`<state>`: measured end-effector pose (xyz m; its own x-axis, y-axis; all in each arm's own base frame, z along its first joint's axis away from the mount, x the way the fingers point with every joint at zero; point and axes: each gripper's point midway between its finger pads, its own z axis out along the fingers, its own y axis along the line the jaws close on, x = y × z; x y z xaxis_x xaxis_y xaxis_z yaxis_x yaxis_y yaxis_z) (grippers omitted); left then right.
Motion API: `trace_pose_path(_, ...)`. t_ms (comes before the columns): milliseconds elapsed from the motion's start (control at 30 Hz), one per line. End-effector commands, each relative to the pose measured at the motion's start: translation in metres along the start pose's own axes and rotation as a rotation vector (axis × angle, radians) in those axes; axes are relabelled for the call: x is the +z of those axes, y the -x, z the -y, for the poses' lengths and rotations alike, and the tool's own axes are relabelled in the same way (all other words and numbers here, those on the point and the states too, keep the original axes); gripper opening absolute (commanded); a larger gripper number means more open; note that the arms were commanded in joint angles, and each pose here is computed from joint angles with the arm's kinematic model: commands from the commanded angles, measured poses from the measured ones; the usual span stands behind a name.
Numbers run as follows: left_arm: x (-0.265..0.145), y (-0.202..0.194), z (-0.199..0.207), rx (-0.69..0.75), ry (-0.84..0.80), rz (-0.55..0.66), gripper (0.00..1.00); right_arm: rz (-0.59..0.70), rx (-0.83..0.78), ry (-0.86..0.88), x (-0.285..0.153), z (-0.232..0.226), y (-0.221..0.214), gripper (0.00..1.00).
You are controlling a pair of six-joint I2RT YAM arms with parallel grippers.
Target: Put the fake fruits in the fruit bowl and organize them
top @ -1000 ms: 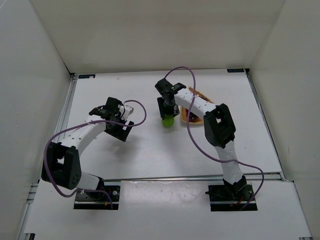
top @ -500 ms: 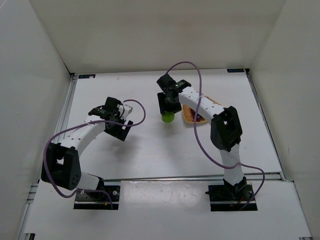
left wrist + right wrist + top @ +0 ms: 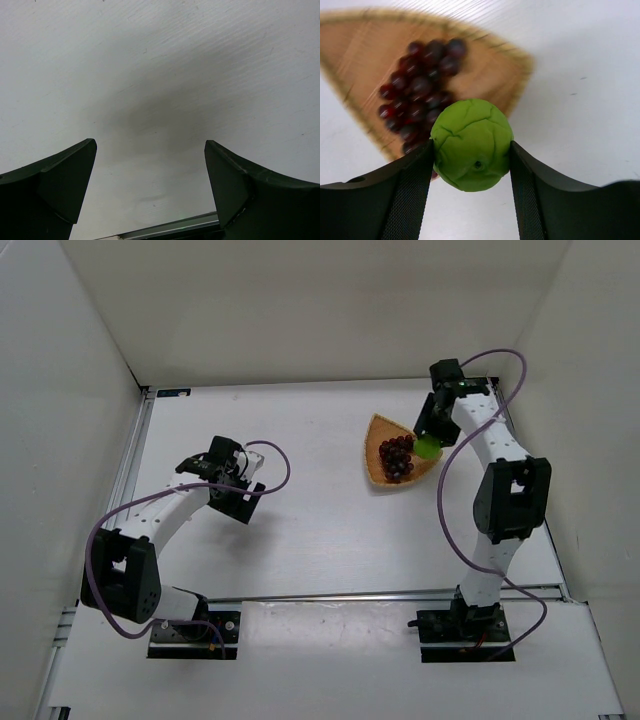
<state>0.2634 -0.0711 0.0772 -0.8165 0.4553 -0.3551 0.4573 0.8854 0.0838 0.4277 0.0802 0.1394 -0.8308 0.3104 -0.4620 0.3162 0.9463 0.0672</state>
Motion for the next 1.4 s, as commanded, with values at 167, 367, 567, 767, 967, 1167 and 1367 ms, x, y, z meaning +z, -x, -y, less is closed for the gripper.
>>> trace_pose_path(167, -0.006, 0.004, -0.003, -0.015, 0.013, 0.037, 1.0, -0.031, 0.025, -0.058, 0.03, 0.026, 0.018, 0.2)
trace_pose_path(367, -0.006, 0.006, -0.007, -0.016, 0.033, 0.034, 1.0, -0.072, 0.02, -0.055, 0.048, 0.022, 0.012, 0.38)
trace_pose_path(567, -0.006, 0.006, -0.007, -0.016, 0.033, 0.034, 1.0, -0.049, 0.015, -0.043, 0.034, 0.023, 0.017, 1.0)
trace_pose_path(767, -0.01, 0.009, -0.016, -0.036, 0.074, 0.045, 1.0, 0.108, 0.033, -0.022, -0.034, 0.034, 0.039, 1.0)
trace_pose_path(967, -0.017, 0.01, -0.032, -0.118, 0.11, 0.067, 1.0, 0.225, 0.195, -0.023, -0.097, 0.09, 0.036, 1.0)
trace_pose_path(1167, -0.039, -0.009, -0.056, -0.2, 0.176, 0.121, 1.0, 0.139, 0.298, -0.123, -0.087, 0.157, -0.034, 1.0)
trace_pose_path(1367, -0.074, -0.027, -0.084, -0.257, 0.319, 0.219, 1.0, 0.069, 0.409, -0.135, -0.073, 0.194, -0.087, 1.0)
